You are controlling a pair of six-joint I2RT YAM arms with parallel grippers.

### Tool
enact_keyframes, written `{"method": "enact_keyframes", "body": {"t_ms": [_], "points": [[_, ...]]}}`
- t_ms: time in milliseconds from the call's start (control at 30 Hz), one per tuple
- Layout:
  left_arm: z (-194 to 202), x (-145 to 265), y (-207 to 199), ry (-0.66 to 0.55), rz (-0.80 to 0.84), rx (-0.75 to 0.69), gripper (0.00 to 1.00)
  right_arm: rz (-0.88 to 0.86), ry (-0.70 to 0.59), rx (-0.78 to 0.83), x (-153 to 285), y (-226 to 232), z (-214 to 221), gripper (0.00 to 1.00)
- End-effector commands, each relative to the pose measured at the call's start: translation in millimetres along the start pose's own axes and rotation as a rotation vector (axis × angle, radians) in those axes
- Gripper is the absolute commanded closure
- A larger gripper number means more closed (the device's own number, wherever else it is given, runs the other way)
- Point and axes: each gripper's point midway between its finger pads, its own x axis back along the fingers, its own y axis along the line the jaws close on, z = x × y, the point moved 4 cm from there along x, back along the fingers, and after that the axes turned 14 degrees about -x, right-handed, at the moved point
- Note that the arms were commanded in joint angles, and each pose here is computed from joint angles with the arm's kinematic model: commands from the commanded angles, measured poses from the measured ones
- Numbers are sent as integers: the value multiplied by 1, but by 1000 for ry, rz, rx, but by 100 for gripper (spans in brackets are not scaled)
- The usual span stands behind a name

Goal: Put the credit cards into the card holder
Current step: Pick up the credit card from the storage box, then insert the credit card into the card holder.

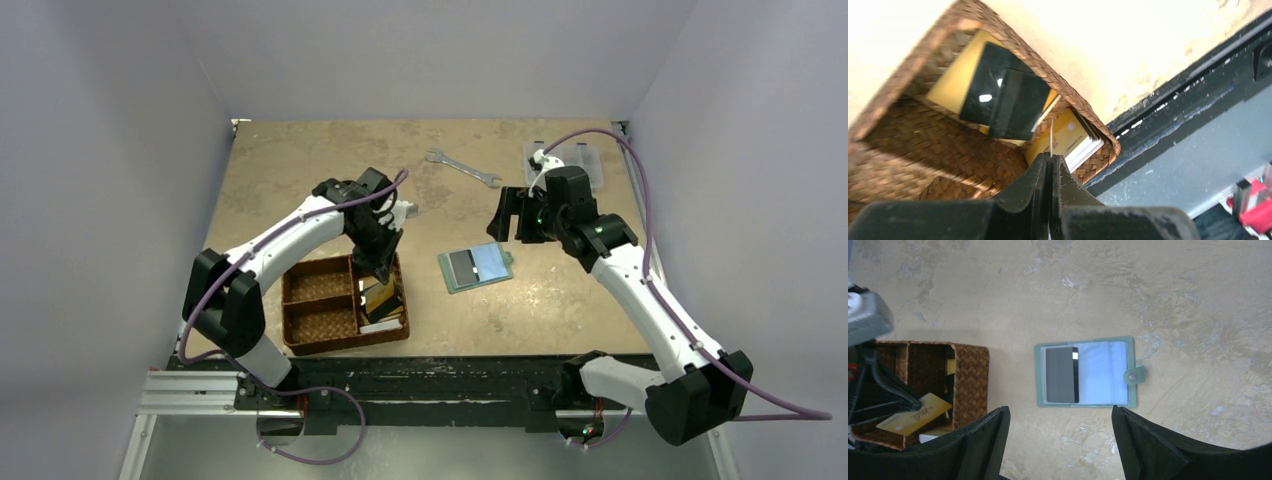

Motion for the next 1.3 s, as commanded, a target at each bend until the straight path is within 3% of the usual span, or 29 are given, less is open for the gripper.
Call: {"method": "enact_keyframes", "body": {"t_ms": [0, 167, 300, 500, 767, 1033, 1267], "points": [[-19, 48, 4, -124, -162, 27, 100, -34, -3, -2, -7, 3, 0, 17], [-28, 92, 4, -210, -285, 64, 100, -37, 50, -2, -18, 2, 6, 16], [-47, 121, -1, -364, -319, 87, 100, -53, 106, 14, -33, -4, 20, 13], [-70, 136, -19, -749, -211, 111, 100, -54, 156, 1, -67, -21, 44, 12], [-62, 149, -40, -975, -76, 106, 100, -45, 142, -64, -92, -33, 60, 12], [-74, 146, -64, -1031, 140, 79, 100, -5, 163, -99, -113, -49, 73, 16], [-80, 115, -67, -1015, 254, 105, 100, -28, 181, -173, -117, -66, 75, 24]]}}
